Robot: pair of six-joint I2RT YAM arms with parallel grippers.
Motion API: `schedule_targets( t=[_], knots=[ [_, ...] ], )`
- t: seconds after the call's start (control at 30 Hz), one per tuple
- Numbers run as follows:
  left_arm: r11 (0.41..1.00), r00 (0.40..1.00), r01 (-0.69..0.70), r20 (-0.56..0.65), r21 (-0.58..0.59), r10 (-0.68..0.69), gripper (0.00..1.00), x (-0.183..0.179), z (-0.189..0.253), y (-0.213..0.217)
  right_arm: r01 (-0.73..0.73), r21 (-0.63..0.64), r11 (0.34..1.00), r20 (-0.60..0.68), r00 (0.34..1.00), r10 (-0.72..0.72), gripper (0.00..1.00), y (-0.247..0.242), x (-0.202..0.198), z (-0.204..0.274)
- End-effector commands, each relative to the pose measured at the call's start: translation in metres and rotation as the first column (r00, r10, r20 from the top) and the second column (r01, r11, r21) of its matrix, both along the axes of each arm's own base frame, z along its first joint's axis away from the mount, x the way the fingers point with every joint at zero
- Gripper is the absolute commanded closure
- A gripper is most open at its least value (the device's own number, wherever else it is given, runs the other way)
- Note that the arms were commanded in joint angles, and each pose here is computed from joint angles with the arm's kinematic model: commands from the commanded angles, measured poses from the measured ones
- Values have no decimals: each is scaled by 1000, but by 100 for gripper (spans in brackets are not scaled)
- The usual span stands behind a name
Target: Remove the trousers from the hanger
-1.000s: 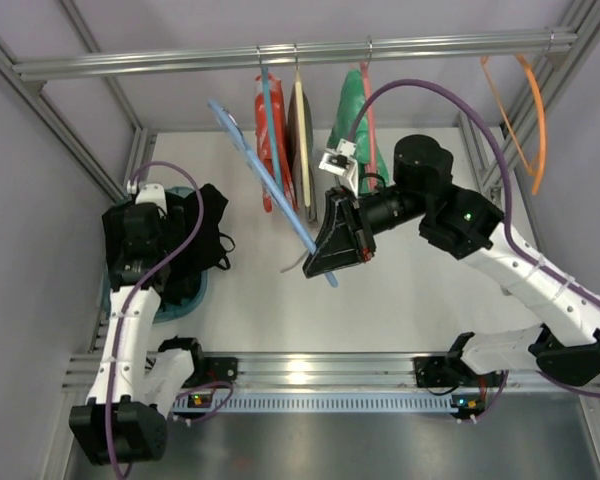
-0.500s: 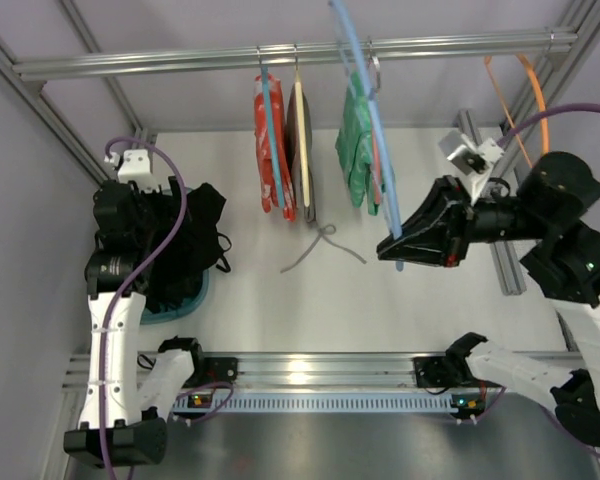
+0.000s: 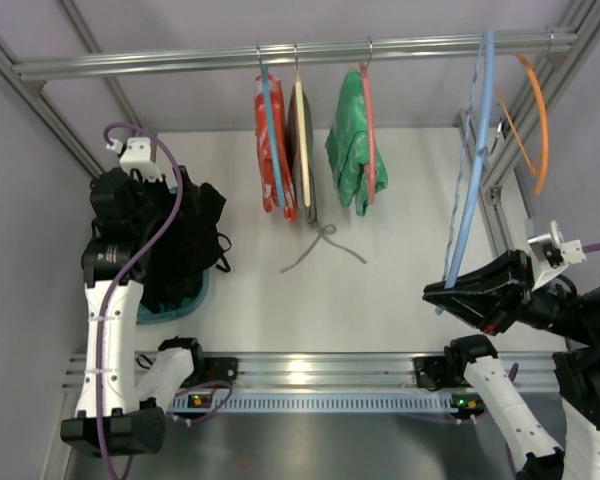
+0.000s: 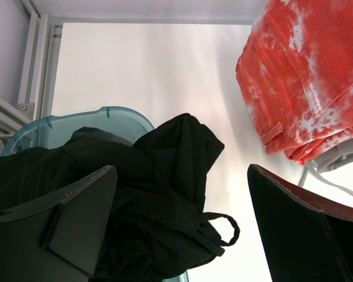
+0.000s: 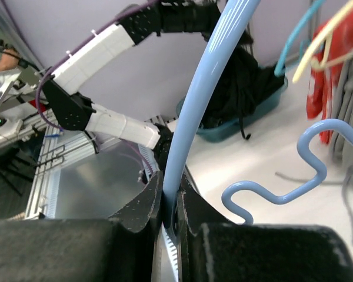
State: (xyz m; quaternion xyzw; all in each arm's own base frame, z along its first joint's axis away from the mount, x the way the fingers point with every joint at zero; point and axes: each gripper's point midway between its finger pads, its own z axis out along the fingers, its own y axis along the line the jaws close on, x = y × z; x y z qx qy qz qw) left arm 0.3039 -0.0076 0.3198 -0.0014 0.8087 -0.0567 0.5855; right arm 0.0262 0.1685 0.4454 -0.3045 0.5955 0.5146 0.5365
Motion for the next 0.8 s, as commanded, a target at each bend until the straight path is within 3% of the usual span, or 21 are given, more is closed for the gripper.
schedule_targets(
  t=[0.0,0.27,0.4,0.57,0.7,0.77],
  knots=[
    [999,996,31,84,-20,-29,2,5,30,-7,41,1,999,-68,997,-40,100,-2,-1,-21],
    [998,994,53,98,-40,-49,2,-3,32,-13,67,10,998,-327,943,-60,100,2,23,-61],
    [998,993,56,103,-40,-52,2,-4,33,-13,-45,35,998,-584,809,56,100,12,60,-76],
    [998,991,56,120,-2,-55,2,-10,34,-11,-85,66,994,-451,886,106,100,15,76,-20],
    [999,989,42,138,10,-43,2,-13,36,-8,-96,91,991,-511,850,129,100,17,90,-4],
    [999,987,41,157,-12,-39,2,-12,43,-10,-93,103,990,-486,864,132,100,16,90,11]
  ],
)
